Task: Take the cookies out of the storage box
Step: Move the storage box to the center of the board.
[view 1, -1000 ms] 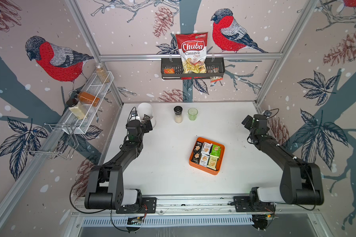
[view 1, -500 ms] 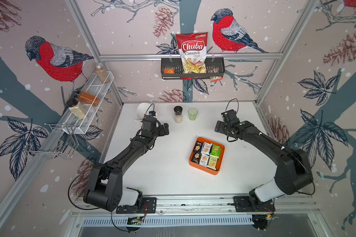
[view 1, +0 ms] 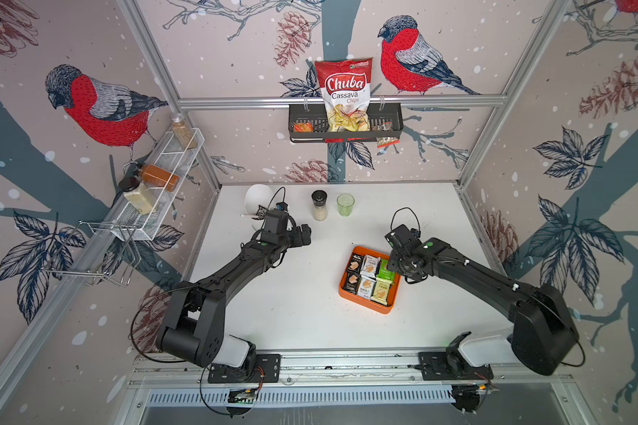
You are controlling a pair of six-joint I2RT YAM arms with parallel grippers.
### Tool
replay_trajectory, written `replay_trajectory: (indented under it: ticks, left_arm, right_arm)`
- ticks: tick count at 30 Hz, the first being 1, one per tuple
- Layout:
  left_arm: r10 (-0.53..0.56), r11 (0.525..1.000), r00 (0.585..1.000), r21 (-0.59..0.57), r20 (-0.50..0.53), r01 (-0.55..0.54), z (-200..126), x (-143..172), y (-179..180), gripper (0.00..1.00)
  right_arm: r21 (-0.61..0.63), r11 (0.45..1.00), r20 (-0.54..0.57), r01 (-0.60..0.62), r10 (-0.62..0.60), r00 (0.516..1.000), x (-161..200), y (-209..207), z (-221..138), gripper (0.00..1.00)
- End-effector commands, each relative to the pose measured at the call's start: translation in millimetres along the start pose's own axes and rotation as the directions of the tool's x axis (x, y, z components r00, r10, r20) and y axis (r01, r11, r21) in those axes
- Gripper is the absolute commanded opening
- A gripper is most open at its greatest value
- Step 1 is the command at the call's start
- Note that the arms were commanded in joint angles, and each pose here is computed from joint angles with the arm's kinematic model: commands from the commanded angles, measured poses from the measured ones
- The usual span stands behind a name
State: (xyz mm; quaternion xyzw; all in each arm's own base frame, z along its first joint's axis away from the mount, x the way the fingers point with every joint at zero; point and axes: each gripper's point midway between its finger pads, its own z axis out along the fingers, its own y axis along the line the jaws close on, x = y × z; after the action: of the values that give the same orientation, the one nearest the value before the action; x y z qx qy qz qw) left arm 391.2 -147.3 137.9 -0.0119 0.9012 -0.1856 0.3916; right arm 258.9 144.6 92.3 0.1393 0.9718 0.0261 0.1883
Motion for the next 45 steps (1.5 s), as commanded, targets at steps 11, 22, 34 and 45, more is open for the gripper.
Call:
replay_trajectory:
  ticks: [11,22,34,45]
  left_arm:
    - [0.011,0.999,1.000,-0.031,0.009,-0.011,10.5,-7.2,2.8,0.97]
    - [0.030,0.998,1.000,-0.050,0.004,-0.029,5.6,-6.6,5.7,0.96]
    - [0.020,0.998,1.000,-0.054,-0.011,-0.020,-9.4,7.1,10.0,0.96]
    - [-0.002,0.998,1.000,-0.069,-0.009,0.001,-25.2,24.0,18.2,0.96]
  right_arm:
    - [-0.044,0.998,-0.058,0.055,-0.057,0.997,1.1,3.5,33.6,0.40]
    - [-0.042,0.980,-0.067,0.196,-0.198,0.978,-7.7,25.5,40.9,0.09]
    - [-0.041,0.894,-0.079,0.446,-0.448,0.891,-35.4,91.1,56.1,0.07]
    - [-0.005,0.806,-0.124,0.591,-0.587,0.800,-40.8,125.5,70.1,0.18]
